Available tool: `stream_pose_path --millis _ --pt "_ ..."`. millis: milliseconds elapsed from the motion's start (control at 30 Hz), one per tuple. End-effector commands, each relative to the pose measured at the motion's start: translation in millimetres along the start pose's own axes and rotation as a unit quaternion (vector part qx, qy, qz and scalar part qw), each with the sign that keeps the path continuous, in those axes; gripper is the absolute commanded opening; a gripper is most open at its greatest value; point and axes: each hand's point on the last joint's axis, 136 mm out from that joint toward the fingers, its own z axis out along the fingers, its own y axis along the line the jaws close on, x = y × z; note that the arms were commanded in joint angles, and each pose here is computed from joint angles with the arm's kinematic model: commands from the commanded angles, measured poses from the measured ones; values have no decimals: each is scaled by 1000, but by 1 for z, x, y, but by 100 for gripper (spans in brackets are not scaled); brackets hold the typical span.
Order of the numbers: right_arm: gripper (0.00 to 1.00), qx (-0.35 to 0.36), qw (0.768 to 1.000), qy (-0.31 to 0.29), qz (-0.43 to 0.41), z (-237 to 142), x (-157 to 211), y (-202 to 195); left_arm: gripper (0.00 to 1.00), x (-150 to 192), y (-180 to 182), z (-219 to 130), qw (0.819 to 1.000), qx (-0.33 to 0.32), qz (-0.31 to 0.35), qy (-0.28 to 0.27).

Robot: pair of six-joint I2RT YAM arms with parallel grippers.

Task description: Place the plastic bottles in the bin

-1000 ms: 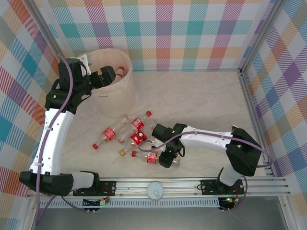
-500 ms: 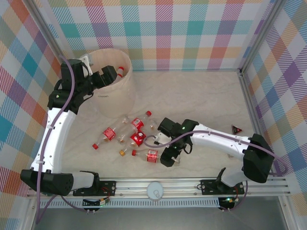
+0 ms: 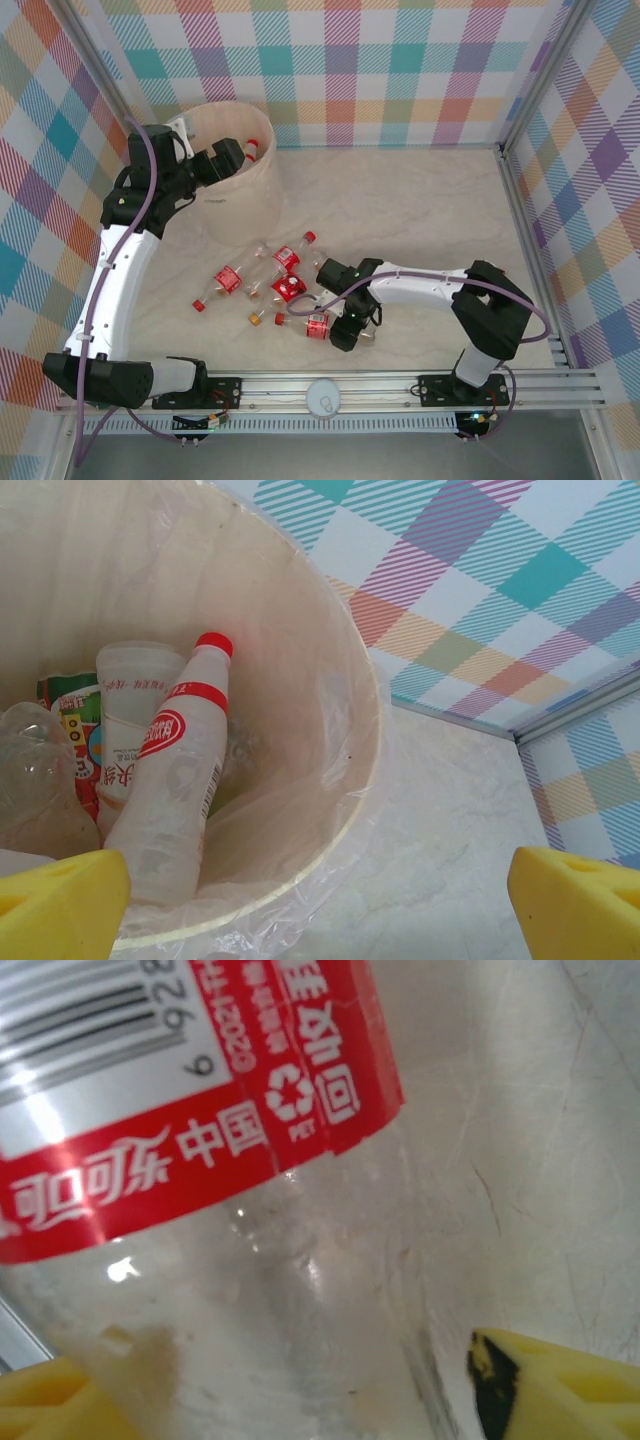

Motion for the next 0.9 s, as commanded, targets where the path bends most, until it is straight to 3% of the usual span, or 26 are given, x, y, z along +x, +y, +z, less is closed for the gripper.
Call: stream_pose_path --millis 0,167,233,400,533,867 --pt "65 2 1000 -13 -21 -11 -2 3 96 -6 -4 -7 1000 6 2 -17" --pt "58 -15 997 -31 -63 -40 4 14 96 -9 -5 -8 1000 6 2 -22" --pt "48 -16 996 -41 -72 -53 6 17 96 -9 -5 -8 1000 7 1 -22" --pt "48 -14 994 -84 -68 -89 8 11 96 -8 -9 -7 1000 18 -6 -19" --pt "48 13 987 -160 -19 -132 -3 -18 95 -3 -26 -5 997 66 -33 -6" --pt "47 127 916 -348 155 -229 -51 -112 94 25 -106 -10 984 167 -61 7"
